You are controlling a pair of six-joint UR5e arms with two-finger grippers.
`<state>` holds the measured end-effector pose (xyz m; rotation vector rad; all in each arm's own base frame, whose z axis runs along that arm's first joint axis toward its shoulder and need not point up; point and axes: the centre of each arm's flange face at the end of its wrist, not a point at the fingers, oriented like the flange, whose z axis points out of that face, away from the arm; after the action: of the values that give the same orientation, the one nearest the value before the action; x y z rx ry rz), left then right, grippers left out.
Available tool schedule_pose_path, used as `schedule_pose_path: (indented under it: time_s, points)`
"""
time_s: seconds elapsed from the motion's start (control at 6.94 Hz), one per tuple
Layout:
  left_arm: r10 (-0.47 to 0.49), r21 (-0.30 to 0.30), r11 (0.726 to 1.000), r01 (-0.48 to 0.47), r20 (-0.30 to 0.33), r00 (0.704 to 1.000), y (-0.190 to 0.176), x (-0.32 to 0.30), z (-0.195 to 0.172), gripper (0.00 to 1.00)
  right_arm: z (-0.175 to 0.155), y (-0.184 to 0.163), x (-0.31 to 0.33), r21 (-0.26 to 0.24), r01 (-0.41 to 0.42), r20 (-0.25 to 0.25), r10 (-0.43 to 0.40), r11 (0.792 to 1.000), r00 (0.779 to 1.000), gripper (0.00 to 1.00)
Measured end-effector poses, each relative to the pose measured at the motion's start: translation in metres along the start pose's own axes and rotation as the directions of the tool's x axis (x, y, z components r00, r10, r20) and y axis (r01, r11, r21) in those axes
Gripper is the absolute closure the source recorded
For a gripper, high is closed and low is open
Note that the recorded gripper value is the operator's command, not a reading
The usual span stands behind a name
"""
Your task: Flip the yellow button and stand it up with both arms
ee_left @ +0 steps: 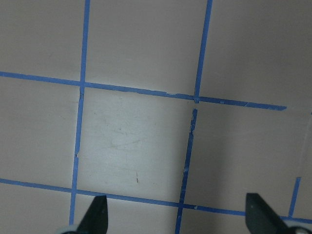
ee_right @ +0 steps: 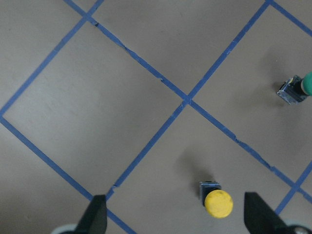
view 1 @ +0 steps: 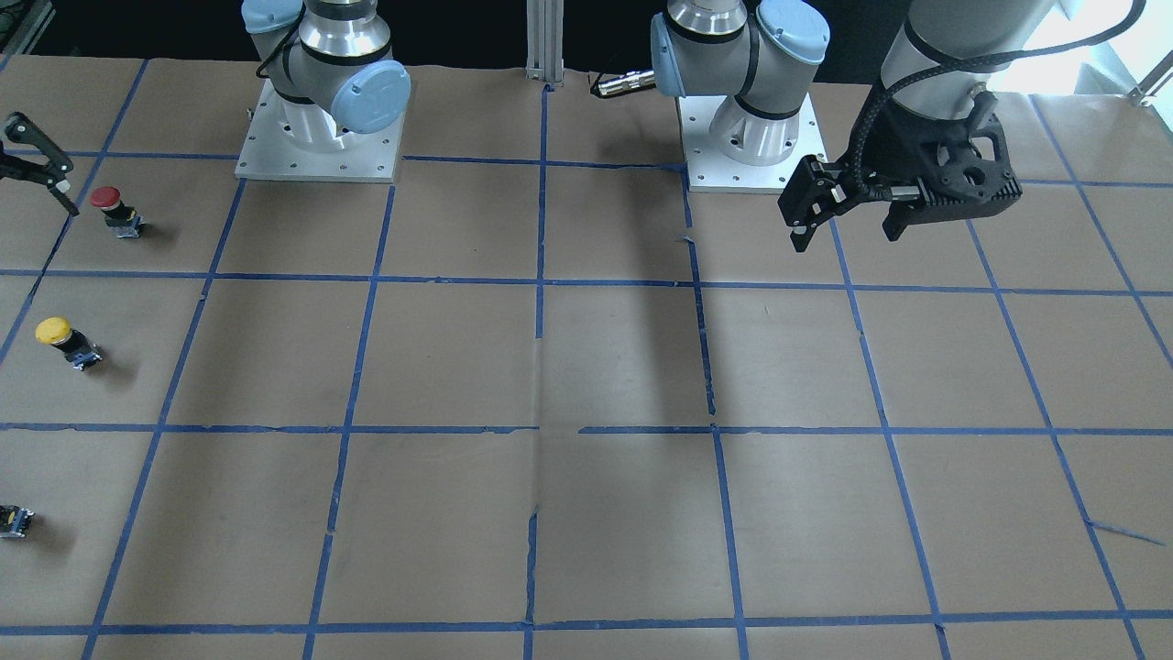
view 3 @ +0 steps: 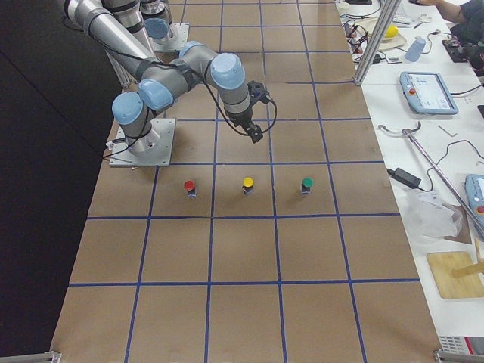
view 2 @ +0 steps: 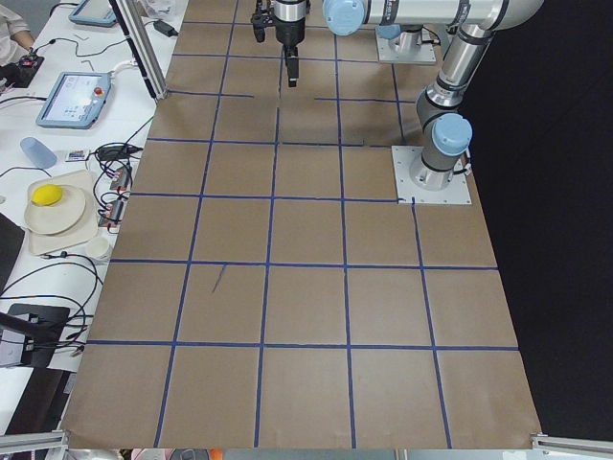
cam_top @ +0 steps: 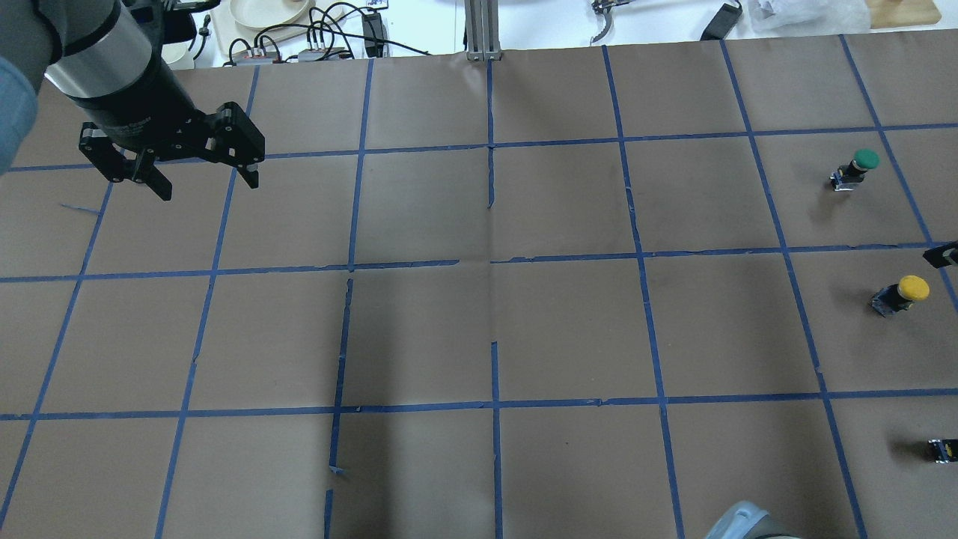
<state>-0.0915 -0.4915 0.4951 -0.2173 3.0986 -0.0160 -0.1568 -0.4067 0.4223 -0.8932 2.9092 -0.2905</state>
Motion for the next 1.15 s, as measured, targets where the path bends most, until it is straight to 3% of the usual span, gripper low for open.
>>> schedule_pose_path:
  time_s: [0.14,0.29,0.43,0.72,0.86,1.01,1.15]
  points:
    - [-0.001,0.0,1.0,0.001,0.0,1.0,0.0,0.0,0.0,0.0,-0.013,-0.008,-0.028,-0.046,-0.166,-0.005,0.166,0.985,0.986,0.0]
    - [-0.001,0.0,1.0,0.001,-0.001,1.0,0.0,0.0,0.0,0.0,-0.025,-0.017,-0.052,-0.077,-0.326,-0.024,0.326,0.942,0.945,0.0]
    - [-0.001,0.001,1.0,0.001,-0.001,1.0,0.0,0.0,0.0,0.0,-0.036,-0.033,-0.075,-0.096,-0.488,-0.035,0.487,0.867,0.873,0.0]
    - [-0.001,0.0,1.0,0.001,0.0,1.0,0.0,0.0,0.0,0.0,-0.051,-0.072,-0.112,-0.141,-0.716,-0.053,0.717,0.684,0.695,0.0]
    - [0.0,0.0,1.0,0.0,0.0,1.0,0.0,0.0,0.0,0.0,-0.052,-0.09,-0.126,-0.163,-0.76,-0.067,0.761,0.63,0.645,0.0]
    - [0.0,0.0,1.0,0.0,0.0,1.0,0.0,0.0,0.0,0.0,-0.049,-0.107,-0.145,-0.189,-0.778,-0.085,0.779,0.6,0.621,0.0]
    - [0.0,0.0,1.0,0.0,0.0,1.0,0.0,0.0,0.0,0.0,-0.045,-0.123,-0.171,-0.203,-0.782,-0.117,0.778,0.589,0.617,0.0]
